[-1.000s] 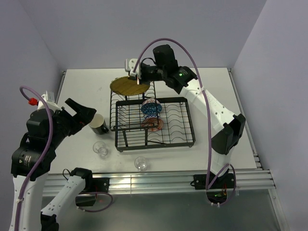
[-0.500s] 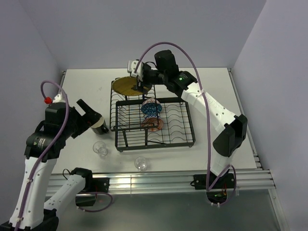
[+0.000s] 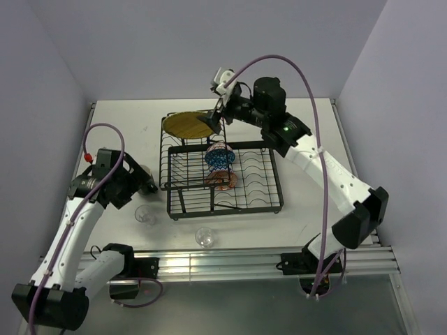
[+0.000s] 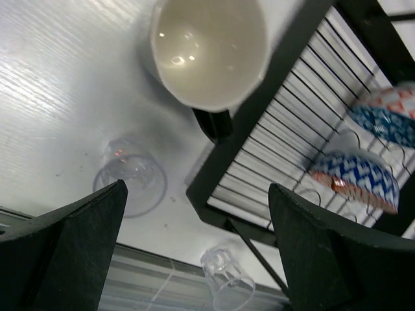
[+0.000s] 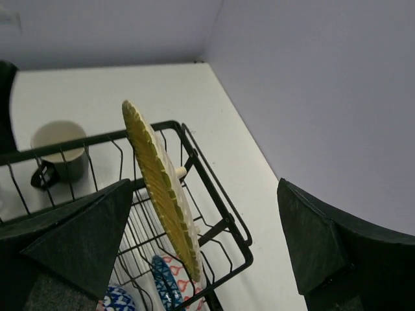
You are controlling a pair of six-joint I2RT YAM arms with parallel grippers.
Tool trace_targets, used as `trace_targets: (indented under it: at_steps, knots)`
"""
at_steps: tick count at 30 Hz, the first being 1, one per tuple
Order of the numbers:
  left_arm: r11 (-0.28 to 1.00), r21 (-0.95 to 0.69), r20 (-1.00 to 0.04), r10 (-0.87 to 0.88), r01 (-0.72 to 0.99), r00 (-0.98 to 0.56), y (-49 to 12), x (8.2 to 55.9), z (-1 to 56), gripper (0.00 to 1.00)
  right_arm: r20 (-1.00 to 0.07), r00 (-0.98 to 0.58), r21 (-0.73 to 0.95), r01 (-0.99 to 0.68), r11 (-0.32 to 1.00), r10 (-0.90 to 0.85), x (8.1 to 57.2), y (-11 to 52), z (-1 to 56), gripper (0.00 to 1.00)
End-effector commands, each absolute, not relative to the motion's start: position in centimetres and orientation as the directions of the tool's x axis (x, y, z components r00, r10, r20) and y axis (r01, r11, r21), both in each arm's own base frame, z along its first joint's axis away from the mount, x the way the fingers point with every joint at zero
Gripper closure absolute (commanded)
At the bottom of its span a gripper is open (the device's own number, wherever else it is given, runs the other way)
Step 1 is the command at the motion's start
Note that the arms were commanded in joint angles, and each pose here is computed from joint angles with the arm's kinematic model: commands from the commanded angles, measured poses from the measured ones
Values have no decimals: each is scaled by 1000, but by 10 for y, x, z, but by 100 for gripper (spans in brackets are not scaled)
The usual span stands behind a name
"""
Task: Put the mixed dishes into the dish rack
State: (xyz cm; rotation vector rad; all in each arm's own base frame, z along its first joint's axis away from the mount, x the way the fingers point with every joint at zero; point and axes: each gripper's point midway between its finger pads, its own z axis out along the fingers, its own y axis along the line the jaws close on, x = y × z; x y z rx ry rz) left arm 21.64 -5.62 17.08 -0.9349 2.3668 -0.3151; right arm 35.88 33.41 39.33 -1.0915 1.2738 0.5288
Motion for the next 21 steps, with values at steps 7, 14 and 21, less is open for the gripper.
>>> trace_targets:
  at_steps: [7, 14, 21]
  knots:
    - [564, -393, -417, -813, -726, -406, -11, 251, 152, 7, -994, 107, -87, -788, 609, -3, 314, 289, 447, 0]
    - [495, -384, -377, -855, -779, -357, 3, 262, 136, 14, -967, -225, 241, -678, 694, 116, 283, 255, 467, 0]
    - [484, -351, -369, -858, -802, -357, 10, 274, 120, 28, -910, -405, 361, -677, 642, 85, 233, 242, 453, 0]
